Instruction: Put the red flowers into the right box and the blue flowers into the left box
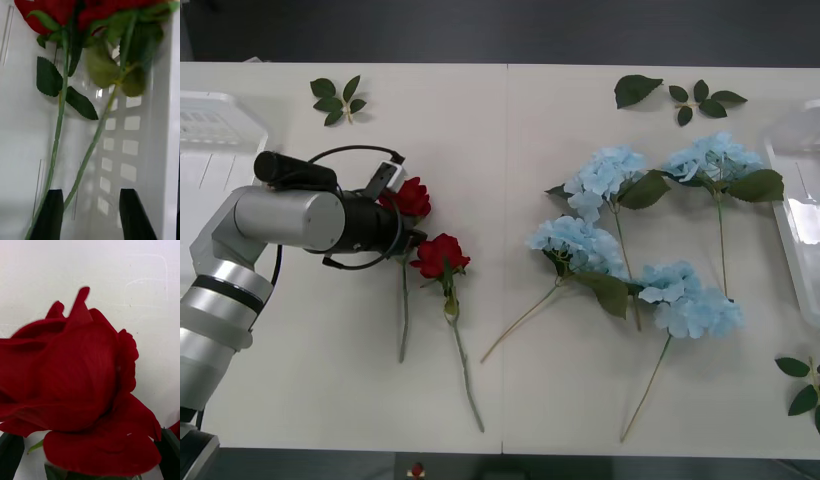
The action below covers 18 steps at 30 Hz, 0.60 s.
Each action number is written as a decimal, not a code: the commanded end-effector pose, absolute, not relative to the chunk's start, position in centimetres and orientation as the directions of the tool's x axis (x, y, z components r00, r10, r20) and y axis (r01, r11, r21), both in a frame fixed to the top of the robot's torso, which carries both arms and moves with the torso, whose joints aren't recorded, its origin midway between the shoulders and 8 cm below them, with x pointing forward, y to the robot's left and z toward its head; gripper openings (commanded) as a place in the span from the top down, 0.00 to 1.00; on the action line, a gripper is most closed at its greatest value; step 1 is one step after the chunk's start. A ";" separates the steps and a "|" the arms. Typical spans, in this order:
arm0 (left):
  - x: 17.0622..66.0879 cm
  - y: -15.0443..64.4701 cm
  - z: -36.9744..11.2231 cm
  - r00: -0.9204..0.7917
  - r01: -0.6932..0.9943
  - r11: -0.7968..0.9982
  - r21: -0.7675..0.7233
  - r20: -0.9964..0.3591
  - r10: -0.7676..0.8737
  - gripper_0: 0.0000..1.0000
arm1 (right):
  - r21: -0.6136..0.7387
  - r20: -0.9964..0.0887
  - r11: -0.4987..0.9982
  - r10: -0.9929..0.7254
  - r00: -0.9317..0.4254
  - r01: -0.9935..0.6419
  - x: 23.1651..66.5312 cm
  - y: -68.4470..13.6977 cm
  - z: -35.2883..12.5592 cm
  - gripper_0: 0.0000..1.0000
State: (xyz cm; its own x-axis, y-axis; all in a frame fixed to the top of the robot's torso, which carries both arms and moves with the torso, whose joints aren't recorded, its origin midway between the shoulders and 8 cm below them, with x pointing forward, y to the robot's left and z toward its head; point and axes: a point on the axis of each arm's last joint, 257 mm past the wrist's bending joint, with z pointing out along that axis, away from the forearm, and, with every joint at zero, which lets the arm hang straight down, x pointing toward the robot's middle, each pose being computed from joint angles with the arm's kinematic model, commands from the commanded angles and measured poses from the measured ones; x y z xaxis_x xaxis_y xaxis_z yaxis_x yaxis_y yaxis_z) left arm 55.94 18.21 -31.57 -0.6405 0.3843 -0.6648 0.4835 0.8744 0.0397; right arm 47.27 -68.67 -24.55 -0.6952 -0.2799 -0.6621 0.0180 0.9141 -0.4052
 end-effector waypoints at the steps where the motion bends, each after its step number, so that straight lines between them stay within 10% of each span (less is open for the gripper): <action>1: 56.5 17.7 -30.8 -0.642 0.474 0.878 0.060 -0.660 0.391 0.00 | -0.407 -0.655 0.913 -0.273 -0.705 0.024 47.0 -69.7 -22.9 0.23; 6: 56.2 18.2 -31.6 -0.658 0.468 0.881 0.064 -0.641 0.396 0.00 | -0.363 -0.640 0.931 -0.279 -0.716 -0.038 47.1 -67.6 -22.6 0.18; 13: 55.8 18.6 -33.1 -0.683 0.457 0.888 0.046 -0.622 0.384 0.53 | -0.031 -0.664 0.993 -0.105 -0.741 -0.112 47.6 -58.5 -21.2 0.17; 18: 55.4 18.7 -34.0 -0.705 0.445 0.895 0.013 -0.611 0.360 1.00 | -0.057 -0.618 0.973 -0.209 -0.757 -0.222 48.1 -53.4 -19.5 0.15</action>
State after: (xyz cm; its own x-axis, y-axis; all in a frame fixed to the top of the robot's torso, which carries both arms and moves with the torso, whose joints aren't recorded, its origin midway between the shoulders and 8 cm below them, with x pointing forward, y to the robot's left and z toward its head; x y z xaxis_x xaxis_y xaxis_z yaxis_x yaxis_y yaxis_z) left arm 56.46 18.58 -32.09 -0.6529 0.4146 -0.6339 0.4815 0.8732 0.0752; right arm 47.16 -53.95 -23.20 -0.7795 -0.1386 -0.6109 -0.1823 0.9832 0.0095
